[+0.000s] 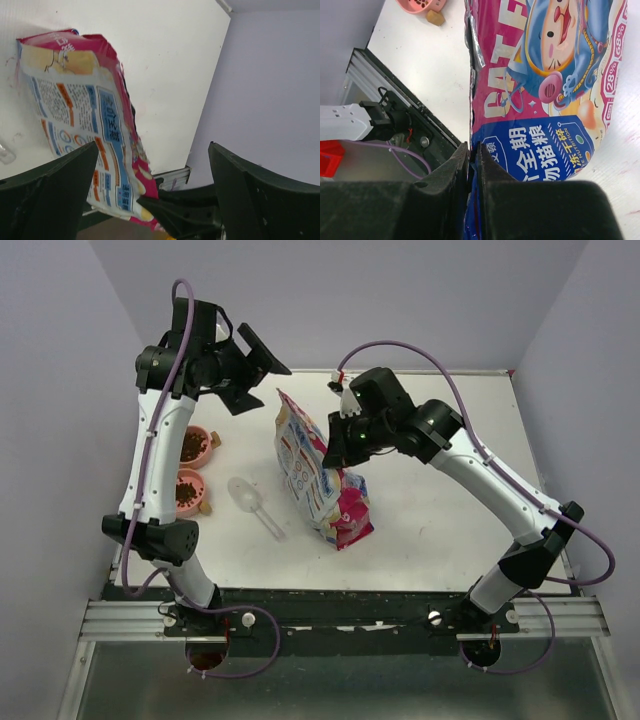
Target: Serve the pet food
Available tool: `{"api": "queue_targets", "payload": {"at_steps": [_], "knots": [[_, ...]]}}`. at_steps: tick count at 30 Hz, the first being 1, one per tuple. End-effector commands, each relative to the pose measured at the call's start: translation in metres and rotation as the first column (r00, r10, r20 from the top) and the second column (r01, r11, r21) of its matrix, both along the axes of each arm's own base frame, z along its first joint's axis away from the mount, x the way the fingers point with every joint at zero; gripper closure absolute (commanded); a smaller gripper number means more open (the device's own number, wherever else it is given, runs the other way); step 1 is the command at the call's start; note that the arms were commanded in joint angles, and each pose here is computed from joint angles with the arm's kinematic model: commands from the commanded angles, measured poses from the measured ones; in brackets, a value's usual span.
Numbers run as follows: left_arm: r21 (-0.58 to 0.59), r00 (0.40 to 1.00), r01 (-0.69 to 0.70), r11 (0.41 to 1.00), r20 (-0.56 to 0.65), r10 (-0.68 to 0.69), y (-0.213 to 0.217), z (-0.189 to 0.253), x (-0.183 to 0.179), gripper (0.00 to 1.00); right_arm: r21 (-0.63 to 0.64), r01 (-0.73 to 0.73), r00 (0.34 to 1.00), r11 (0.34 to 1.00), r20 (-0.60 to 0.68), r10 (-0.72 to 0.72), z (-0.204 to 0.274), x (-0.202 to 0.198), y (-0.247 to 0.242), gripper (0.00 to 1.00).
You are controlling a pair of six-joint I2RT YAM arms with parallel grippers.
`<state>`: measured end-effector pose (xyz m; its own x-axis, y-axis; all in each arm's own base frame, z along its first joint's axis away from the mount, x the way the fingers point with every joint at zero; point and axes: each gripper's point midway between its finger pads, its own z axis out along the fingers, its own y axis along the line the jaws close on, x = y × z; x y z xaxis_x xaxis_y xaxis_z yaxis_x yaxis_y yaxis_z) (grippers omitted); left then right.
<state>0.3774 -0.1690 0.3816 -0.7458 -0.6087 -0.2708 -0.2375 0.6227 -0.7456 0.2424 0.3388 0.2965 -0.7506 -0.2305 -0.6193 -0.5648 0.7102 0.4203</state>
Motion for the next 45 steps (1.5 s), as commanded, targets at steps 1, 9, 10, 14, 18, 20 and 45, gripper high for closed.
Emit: {"api": "queue_targets", "payload": {"at_steps": [1, 9, 10, 14, 18, 20, 45], "knots": [[0.086, 0.997, 0.024, 0.996, -0.07, -0.018, -0.002, -0.014, -0.04, 0.01, 0.062, -0.049, 0.997, 0.997, 0.064, 0.045, 0.017, -0.002, 0.011, 0.8], [0.061, 0.99, 0.032, 0.998, -0.141, -0.023, -0.036, -0.029, -0.047, 0.02, 0.056, -0.095, 0.991, 0.994, 0.098, 0.09, 0.019, -0.001, 0.014, 0.62], [0.054, 0.989, 0.03, 0.998, -0.144, -0.022, -0.038, -0.029, -0.046, 0.02, 0.063, -0.101, 0.99, 0.993, 0.105, 0.094, 0.023, -0.002, 0.014, 0.6], [0.047, 0.993, 0.017, 0.999, -0.122, -0.012, -0.038, -0.021, -0.044, 0.01, 0.083, -0.116, 0.985, 0.99, 0.139, 0.104, 0.035, -0.002, 0.015, 0.48], [0.034, 0.993, 0.024, 0.999, -0.114, -0.02, -0.04, -0.014, -0.044, 0.01, 0.073, -0.086, 0.979, 0.994, 0.192, 0.071, 0.052, 0.006, 0.009, 0.39], [0.028, 0.993, 0.025, 0.999, -0.115, -0.021, -0.041, -0.013, -0.044, 0.01, 0.075, -0.073, 0.973, 0.995, 0.224, 0.054, 0.062, 0.009, 0.005, 0.34], [0.063, 0.98, -0.122, 0.991, 0.163, 0.11, -0.007, 0.05, -0.03, 0.13, 0.115, 0.294, 0.792, 0.949, 0.526, -0.309, 0.145, 0.041, -0.084, 0.21]]}}
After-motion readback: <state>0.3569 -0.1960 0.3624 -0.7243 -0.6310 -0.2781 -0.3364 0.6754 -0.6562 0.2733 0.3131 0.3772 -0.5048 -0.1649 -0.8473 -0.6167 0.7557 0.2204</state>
